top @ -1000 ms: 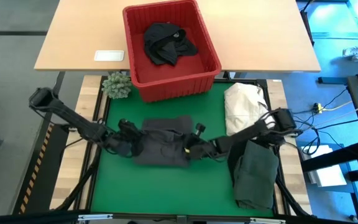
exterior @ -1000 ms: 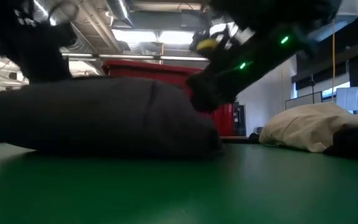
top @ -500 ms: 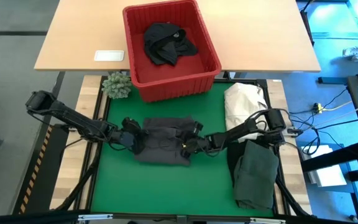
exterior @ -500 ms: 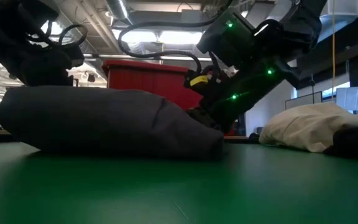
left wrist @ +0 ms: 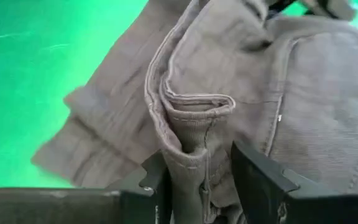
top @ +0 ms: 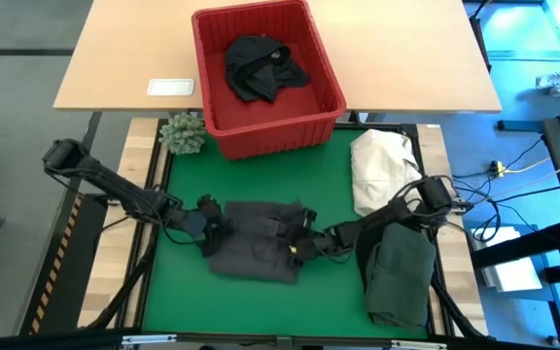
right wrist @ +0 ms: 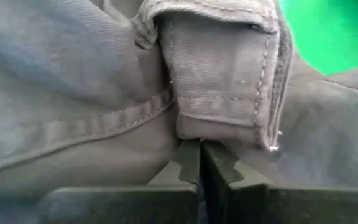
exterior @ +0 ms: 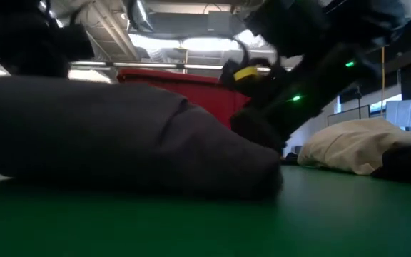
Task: Fold laundry
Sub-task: Fold the gray pants
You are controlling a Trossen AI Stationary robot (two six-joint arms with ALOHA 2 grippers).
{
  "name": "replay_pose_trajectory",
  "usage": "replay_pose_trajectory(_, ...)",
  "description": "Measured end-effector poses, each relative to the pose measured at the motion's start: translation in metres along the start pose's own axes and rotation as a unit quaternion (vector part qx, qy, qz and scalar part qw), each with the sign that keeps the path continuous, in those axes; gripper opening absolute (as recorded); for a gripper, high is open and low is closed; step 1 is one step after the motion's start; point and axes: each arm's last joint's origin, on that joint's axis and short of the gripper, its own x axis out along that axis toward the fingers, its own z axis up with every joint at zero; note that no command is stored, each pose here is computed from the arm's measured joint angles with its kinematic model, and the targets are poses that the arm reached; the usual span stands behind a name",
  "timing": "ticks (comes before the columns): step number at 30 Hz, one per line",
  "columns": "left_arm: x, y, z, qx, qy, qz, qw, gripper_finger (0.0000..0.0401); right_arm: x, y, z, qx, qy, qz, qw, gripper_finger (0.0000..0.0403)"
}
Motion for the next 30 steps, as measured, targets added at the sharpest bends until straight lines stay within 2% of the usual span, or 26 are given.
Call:
replay_pose_trajectory(10,-0.03,-0.052,0.011,0.039,-0.034,-0.101,0.994,0.0141,-0.036,0.058,-0.02,-0.019,-0.009,0.093,0.995,0.0)
replay_pose_trajectory(16,-0.05,-0.075,0.024,0.073,-0.073,-0.131,0.986,0.0141,-0.057,0.087,-0.026,-0.039,-0.013,0.135,0.99,0.0)
replay_pose_trajectory(22,-0.056,-0.08,0.029,0.096,-0.092,-0.128,0.983,0.0141,-0.064,0.098,-0.019,-0.056,-0.023,0.141,0.988,0.0)
replay_pose_trajectory(25,-0.055,-0.078,0.03,0.09,-0.091,-0.123,0.984,0.0141,-0.065,0.1,-0.013,-0.062,-0.03,0.134,0.989,0.0)
replay_pose_trajectory(30,-0.054,-0.077,0.028,0.091,-0.083,-0.117,0.986,0.0141,-0.076,0.106,0.007,-0.077,-0.057,0.116,0.989,0.0)
